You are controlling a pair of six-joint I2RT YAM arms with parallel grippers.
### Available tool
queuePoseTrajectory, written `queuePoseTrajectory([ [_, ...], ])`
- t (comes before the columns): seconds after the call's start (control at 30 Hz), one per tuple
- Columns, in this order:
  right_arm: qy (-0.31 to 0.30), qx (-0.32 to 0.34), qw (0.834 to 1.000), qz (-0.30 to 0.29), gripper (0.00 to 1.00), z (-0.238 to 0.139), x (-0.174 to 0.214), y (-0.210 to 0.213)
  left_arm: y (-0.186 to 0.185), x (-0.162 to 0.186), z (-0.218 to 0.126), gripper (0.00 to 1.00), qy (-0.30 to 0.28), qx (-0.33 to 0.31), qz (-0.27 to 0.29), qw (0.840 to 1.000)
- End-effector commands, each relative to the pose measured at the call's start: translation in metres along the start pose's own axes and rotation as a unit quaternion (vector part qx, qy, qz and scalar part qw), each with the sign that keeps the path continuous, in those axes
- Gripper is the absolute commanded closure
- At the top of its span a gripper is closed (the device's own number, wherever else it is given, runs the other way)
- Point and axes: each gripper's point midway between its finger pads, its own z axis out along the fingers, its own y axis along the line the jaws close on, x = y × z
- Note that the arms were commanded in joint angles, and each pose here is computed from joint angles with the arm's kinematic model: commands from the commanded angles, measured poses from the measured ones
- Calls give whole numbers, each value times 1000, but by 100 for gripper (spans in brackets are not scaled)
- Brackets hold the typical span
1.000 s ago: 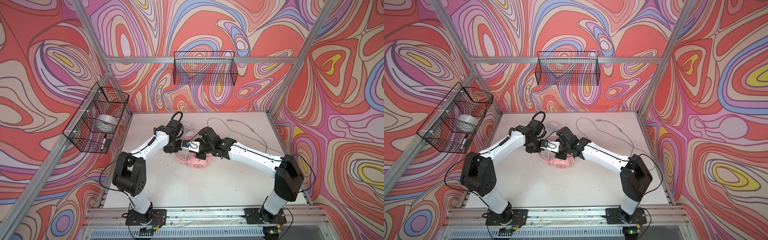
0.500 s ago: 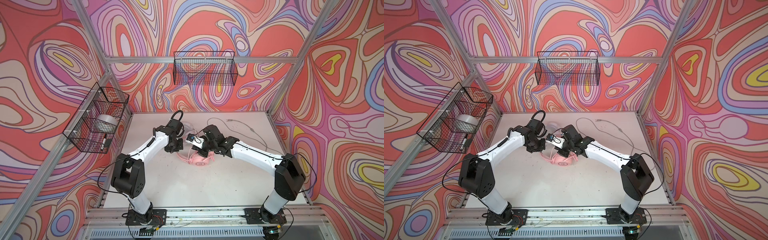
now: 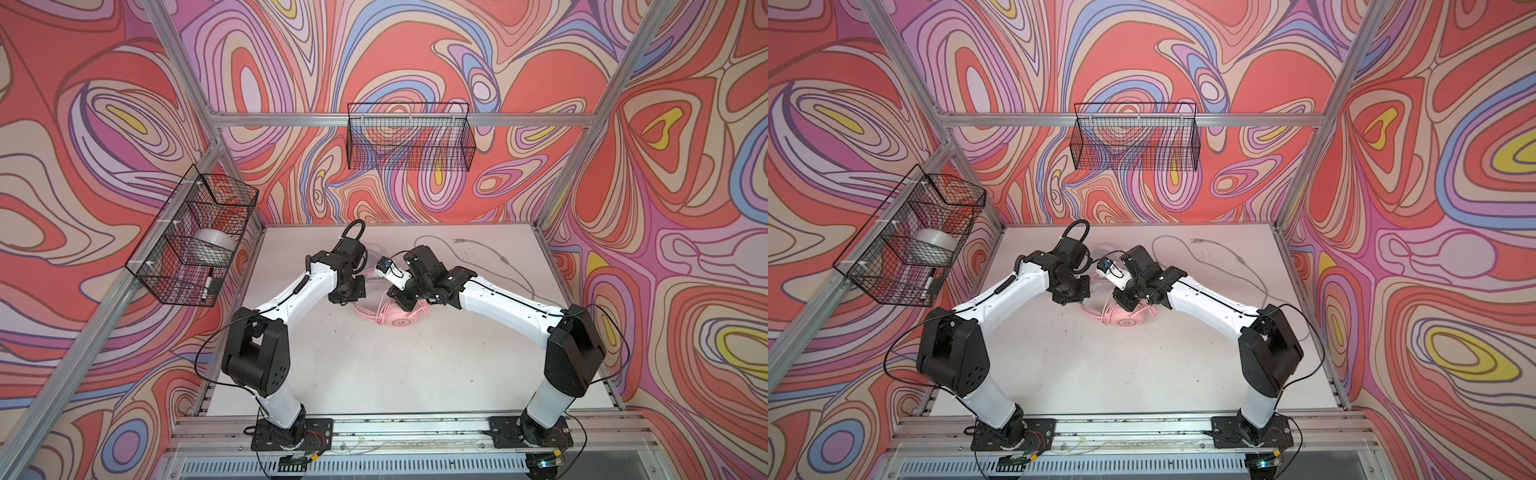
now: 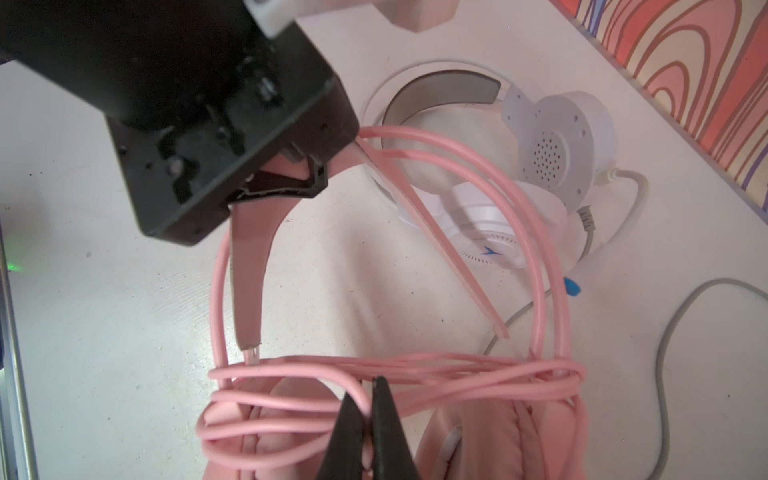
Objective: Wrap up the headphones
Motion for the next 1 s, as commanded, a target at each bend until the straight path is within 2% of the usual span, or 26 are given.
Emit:
queuePoseTrajectory([
  [0.0, 14, 81, 995, 55, 100, -8, 3, -43, 16, 10, -22, 100, 5, -29, 7, 1000],
  [0.27, 39, 99, 988, 112, 100, 4, 14, -50, 16, 9, -21, 100, 7, -30, 4, 1000],
  [0.5, 42, 108, 985, 127, 98, 6, 15, -54, 18, 14, -16, 100, 17, -36, 3, 999],
  [0.63, 30, 105, 985, 131, 93, 3, 8, -53, 20, 15, -15, 100, 22, -41, 3, 999],
  [0.97, 20, 106, 985, 135, 86, -5, 1, -53, 22, 18, -9, 100, 35, -50, 4, 998],
])
